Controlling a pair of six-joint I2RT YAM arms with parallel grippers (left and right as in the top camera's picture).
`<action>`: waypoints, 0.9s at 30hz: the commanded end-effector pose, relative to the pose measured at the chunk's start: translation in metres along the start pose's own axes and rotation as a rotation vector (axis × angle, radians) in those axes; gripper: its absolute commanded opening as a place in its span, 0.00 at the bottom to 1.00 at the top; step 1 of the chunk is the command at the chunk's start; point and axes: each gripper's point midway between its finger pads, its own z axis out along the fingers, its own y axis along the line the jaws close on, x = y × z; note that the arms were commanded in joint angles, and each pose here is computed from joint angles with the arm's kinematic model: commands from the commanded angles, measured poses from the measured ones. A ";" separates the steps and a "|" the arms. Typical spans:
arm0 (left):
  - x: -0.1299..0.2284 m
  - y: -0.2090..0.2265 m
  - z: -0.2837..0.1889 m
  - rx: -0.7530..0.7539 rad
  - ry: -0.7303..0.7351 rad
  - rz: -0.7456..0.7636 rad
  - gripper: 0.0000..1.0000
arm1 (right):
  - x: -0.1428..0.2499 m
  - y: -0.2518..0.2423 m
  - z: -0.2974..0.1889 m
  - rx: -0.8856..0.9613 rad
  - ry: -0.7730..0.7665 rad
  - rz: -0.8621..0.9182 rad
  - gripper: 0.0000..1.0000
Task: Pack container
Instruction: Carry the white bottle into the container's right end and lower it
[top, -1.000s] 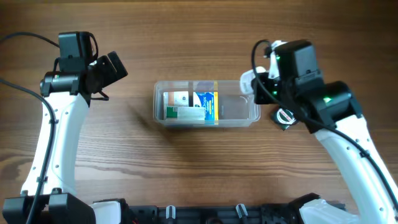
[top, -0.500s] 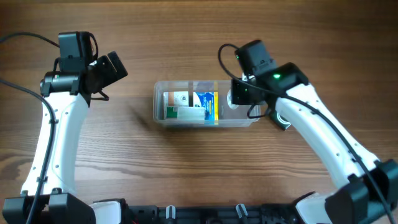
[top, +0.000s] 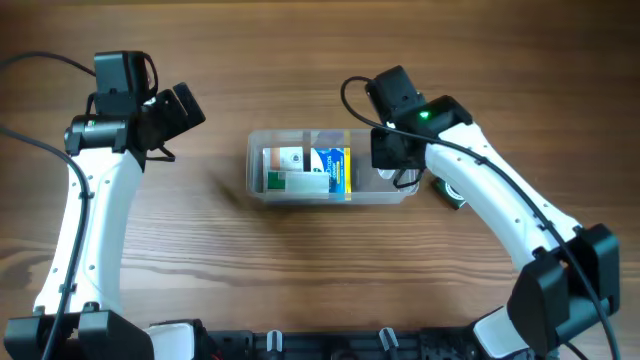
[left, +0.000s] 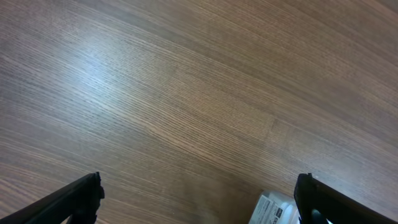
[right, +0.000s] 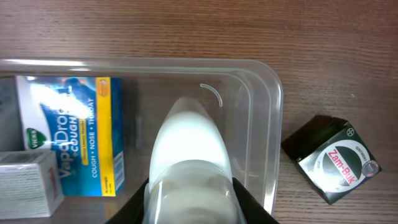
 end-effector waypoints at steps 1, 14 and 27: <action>-0.003 0.002 -0.004 -0.002 -0.015 -0.017 1.00 | -0.008 -0.005 0.004 0.043 -0.016 0.018 0.19; -0.003 0.002 -0.004 -0.002 -0.015 -0.017 1.00 | 0.004 -0.014 0.022 0.092 0.008 0.036 0.19; -0.003 0.002 -0.004 -0.002 -0.015 -0.017 1.00 | 0.003 -0.013 0.022 0.090 0.005 0.037 0.19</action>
